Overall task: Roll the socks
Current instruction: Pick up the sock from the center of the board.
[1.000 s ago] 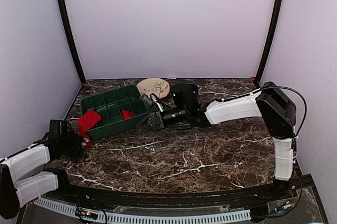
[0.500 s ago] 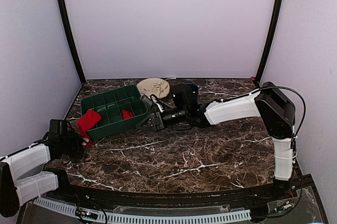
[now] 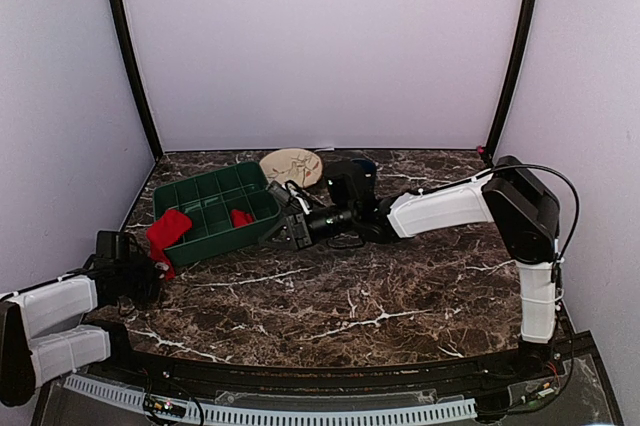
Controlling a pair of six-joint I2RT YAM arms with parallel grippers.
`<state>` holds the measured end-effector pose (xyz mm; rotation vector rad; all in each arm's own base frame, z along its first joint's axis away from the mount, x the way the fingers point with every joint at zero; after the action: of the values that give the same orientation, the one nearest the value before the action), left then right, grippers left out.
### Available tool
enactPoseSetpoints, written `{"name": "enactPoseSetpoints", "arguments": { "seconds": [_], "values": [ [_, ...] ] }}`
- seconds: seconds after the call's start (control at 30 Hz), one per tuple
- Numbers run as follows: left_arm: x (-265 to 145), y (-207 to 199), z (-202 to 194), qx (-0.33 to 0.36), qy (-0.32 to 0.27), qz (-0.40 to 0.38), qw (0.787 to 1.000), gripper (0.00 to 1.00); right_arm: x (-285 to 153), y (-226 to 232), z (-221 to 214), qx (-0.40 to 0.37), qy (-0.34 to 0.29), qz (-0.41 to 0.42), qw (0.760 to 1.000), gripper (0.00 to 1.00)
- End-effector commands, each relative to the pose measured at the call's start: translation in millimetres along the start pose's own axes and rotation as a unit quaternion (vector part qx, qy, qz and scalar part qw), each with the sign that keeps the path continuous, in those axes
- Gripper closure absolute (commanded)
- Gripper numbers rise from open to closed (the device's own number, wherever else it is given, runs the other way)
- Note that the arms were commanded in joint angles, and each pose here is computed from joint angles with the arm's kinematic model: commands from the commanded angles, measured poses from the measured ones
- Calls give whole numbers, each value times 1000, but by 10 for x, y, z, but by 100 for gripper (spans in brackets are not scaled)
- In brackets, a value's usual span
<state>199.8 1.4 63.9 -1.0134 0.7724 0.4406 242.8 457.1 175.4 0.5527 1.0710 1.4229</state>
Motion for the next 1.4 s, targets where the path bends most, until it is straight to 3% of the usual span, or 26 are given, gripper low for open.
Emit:
{"name": "enactPoseSetpoints", "arguments": {
  "seconds": [0.0,0.07,0.4,0.67,0.87,1.1,1.37],
  "values": [
    [47,82,-19,15,-2,12,1000,94,18,52,86,-14,-8,18,1000,63],
    [54,73,-14,20,-3,9,1000,100,17,53,87,-14,-9,17,1000,63],
    [-99,-61,87,54,-34,-15,998,100,-8,102,90,-17,-14,19,1000,63],
    [-515,-388,292,101,-79,-52,990,100,-77,168,100,-27,-24,16,999,63],
    [-897,-826,453,146,-101,-120,977,100,-175,220,105,-41,-43,-1,998,64],
    [-1209,-1446,588,207,-97,-221,948,100,-383,296,171,-55,-86,-28,994,63],
    [-1544,-2303,486,304,-95,-353,880,100,-694,310,233,-59,-142,-58,986,63]
  ]
}}
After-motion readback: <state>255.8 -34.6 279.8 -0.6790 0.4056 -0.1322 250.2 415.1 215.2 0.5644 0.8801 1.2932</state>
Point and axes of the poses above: each gripper's point midway between its finger pads, its own x axis out along the fingers, its own y axis along the line the jaws close on, z = x × y, the point moved 6 cm from there along -x, back along the fingers, and after that the axes turned 14 degrees about x, right-handed, at the moved point
